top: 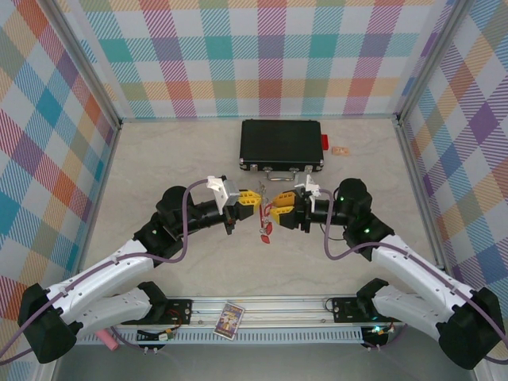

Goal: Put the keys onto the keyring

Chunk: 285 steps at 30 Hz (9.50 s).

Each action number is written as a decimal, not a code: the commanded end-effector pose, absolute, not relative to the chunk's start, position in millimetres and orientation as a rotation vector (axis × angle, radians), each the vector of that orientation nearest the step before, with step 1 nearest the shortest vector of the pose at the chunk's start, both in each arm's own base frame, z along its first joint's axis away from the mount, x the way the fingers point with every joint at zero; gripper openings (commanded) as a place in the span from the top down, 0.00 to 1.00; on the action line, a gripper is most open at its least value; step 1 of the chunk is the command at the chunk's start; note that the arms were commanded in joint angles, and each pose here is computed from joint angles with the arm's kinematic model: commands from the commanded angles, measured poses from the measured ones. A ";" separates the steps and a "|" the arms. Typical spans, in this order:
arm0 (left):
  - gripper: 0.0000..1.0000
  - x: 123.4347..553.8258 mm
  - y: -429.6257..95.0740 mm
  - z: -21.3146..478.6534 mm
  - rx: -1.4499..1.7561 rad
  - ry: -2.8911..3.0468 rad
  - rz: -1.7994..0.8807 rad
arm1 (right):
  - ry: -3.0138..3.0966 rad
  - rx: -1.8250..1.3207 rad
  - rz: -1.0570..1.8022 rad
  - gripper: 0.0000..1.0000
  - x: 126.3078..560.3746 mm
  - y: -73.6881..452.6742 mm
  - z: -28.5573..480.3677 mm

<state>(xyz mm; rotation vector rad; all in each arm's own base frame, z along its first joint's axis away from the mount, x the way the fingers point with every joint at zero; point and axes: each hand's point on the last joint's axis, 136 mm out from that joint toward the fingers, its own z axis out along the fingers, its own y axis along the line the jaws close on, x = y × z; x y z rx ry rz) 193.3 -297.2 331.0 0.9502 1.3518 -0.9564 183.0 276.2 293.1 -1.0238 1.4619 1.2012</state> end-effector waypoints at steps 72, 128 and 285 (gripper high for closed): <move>0.83 176.1 -301.2 331.5 1.109 1.401 -0.985 | 1.343 -1.186 1.360 1.00 168.4 291.6 328.0; 0.84 177.6 -310.6 328.8 1.129 1.391 -1.029 | 1.362 -1.187 1.382 1.00 165.3 286.2 323.4; 1.00 187.9 -308.3 399.7 0.819 1.086 -1.182 | 1.222 -1.063 1.417 0.76 182.8 280.0 389.1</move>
